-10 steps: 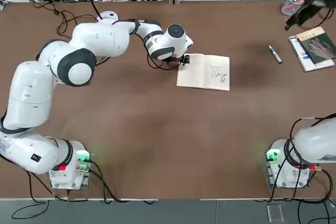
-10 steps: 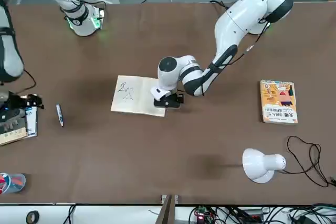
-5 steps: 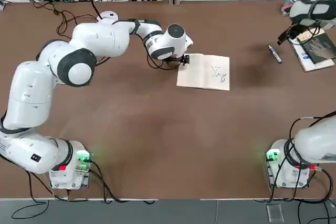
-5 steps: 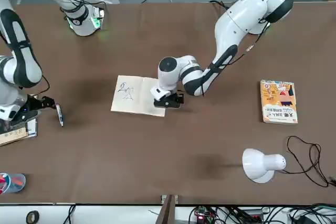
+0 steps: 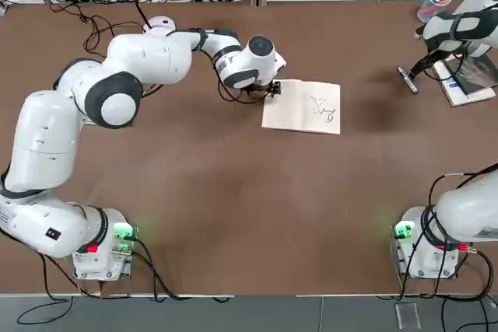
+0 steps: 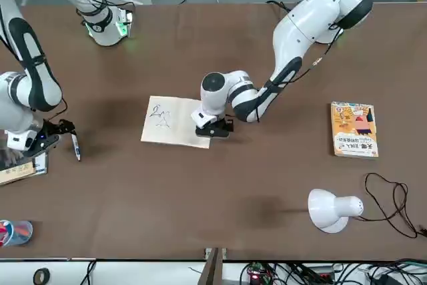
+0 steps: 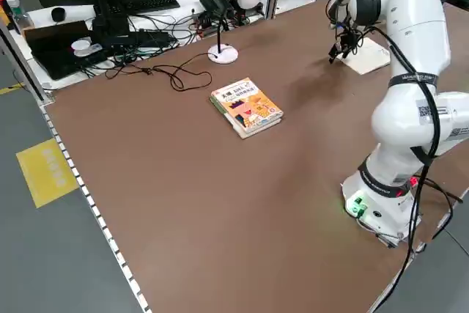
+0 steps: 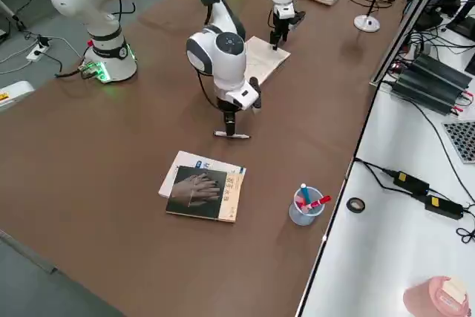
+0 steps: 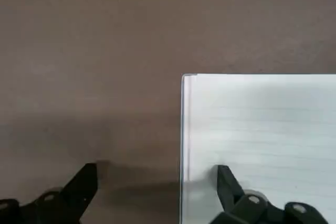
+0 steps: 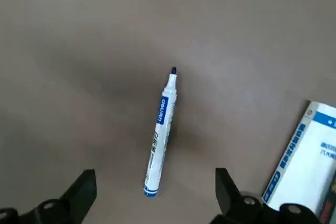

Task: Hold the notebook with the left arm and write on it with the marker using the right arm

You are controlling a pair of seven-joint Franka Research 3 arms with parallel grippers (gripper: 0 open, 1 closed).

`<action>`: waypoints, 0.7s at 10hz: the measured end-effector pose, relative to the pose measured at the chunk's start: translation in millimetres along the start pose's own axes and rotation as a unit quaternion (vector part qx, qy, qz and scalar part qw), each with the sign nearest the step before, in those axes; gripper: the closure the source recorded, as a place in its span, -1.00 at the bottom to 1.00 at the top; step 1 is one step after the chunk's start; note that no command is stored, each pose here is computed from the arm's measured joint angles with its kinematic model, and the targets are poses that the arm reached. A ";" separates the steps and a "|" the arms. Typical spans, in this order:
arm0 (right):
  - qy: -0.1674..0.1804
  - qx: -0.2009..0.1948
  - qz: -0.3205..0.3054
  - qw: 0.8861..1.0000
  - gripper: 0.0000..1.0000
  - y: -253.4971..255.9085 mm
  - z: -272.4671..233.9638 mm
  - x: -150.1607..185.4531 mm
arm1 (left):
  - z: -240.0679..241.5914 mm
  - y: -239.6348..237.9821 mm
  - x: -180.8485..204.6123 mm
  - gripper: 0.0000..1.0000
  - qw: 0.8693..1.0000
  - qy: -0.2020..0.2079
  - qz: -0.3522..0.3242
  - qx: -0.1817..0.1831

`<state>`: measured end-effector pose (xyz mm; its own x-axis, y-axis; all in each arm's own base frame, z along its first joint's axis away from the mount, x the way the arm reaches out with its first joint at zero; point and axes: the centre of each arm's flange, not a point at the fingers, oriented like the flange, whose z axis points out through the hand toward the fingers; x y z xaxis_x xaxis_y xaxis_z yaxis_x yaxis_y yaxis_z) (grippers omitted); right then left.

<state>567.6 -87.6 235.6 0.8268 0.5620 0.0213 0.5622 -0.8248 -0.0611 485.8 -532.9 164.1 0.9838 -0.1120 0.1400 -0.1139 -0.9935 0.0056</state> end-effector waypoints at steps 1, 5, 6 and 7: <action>0.001 -0.003 -0.001 1.000 -1.00 1.5 3.8 -1.1 | 0.0 0.0 0.0 -1.00 1.000 0.000 0.000 0.000; 0.010 -0.029 0.005 1.000 -1.00 2.5 39.3 -14.9 | 0.0 0.0 0.0 -1.00 1.000 0.000 0.000 0.000; 0.008 -0.029 0.007 1.000 -1.00 1.0 47.3 -18.7 | 0.0 0.0 0.0 -1.00 1.000 0.000 0.001 0.000; 0.007 -0.027 0.009 1.000 -1.00 -0.4 52.1 -21.6 | 0.0 -0.1 0.1 -1.00 1.000 0.000 0.002 0.000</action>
<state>548.7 -96.1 183.2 0.8372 0.5459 0.0338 0.5464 -0.8375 -0.0075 485.9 -532.8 164.1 0.9832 -0.1168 0.1402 -0.1186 -0.9929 0.0049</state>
